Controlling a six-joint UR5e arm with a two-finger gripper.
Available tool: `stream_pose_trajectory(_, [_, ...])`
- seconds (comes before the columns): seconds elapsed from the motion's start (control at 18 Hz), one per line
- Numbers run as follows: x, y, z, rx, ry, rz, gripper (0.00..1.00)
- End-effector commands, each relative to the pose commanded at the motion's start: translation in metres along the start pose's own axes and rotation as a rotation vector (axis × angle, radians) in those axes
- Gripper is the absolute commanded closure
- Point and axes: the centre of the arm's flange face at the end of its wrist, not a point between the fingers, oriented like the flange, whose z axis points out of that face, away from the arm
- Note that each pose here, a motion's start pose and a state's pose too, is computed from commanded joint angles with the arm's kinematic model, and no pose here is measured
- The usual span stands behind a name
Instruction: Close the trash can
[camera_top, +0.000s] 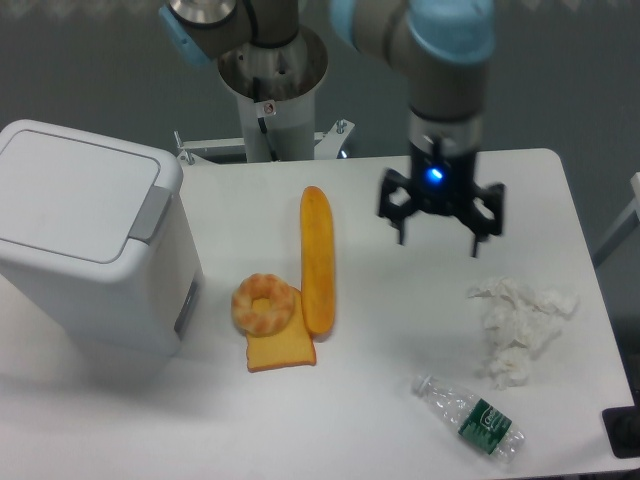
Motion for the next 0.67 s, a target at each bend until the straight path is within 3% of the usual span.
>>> stream_pose_trajectory(0.33, [-0.012,0.004,0.055,-0.082,0.043,0.198,0.00])
stream_pose_trajectory(0.67, [-0.019,0.005,0.050,-0.075,0.024,0.195,0.00])
